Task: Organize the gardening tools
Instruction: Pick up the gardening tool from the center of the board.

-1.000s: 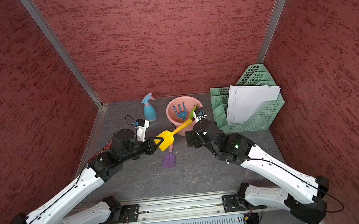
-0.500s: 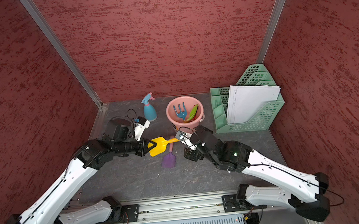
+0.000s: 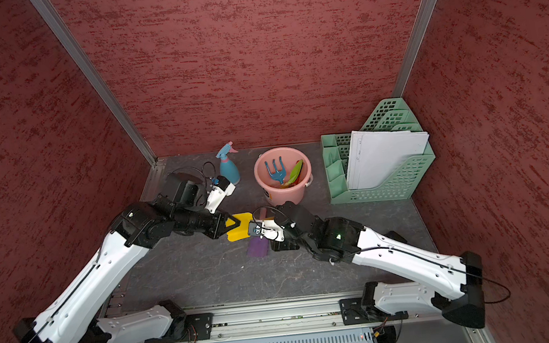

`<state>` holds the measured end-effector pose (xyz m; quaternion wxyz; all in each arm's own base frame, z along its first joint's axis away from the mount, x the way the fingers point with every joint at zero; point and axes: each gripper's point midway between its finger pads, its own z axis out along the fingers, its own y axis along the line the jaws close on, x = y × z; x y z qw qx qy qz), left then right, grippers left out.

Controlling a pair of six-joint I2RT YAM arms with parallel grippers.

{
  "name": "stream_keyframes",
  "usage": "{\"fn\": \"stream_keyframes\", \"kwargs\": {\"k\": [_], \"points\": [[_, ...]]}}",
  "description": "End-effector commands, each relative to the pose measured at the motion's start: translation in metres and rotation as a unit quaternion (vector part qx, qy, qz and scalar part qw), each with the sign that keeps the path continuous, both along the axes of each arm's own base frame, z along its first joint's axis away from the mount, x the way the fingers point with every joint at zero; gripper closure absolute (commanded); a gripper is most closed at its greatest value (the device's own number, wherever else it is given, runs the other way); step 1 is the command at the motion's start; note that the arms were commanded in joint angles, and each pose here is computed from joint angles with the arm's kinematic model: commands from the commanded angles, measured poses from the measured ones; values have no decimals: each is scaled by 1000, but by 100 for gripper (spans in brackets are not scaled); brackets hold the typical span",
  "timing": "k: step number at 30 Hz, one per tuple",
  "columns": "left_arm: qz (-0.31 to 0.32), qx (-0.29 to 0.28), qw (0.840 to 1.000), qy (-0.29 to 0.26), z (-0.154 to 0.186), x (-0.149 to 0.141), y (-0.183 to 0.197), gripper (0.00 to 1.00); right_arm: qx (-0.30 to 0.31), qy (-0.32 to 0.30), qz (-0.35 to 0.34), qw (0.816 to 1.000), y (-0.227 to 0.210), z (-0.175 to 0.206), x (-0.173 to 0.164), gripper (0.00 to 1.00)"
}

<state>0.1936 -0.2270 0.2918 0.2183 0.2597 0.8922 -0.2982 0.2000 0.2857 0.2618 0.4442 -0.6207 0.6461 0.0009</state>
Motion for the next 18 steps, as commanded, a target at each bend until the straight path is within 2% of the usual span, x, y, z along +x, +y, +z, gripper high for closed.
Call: {"fn": "stream_keyframes", "kwargs": {"k": [1,4,18], "points": [[-21,-7,1000,-10,8,-3,-4,100,21,2,27,999,14,4,-5,41],[-21,-12,1000,-11,10,-3,-6,100,19,7,28,999,16,0,-5,53],[-37,-60,997,-12,24,-6,-18,100,33,4,-8,999,10,-10,1,97]]}}
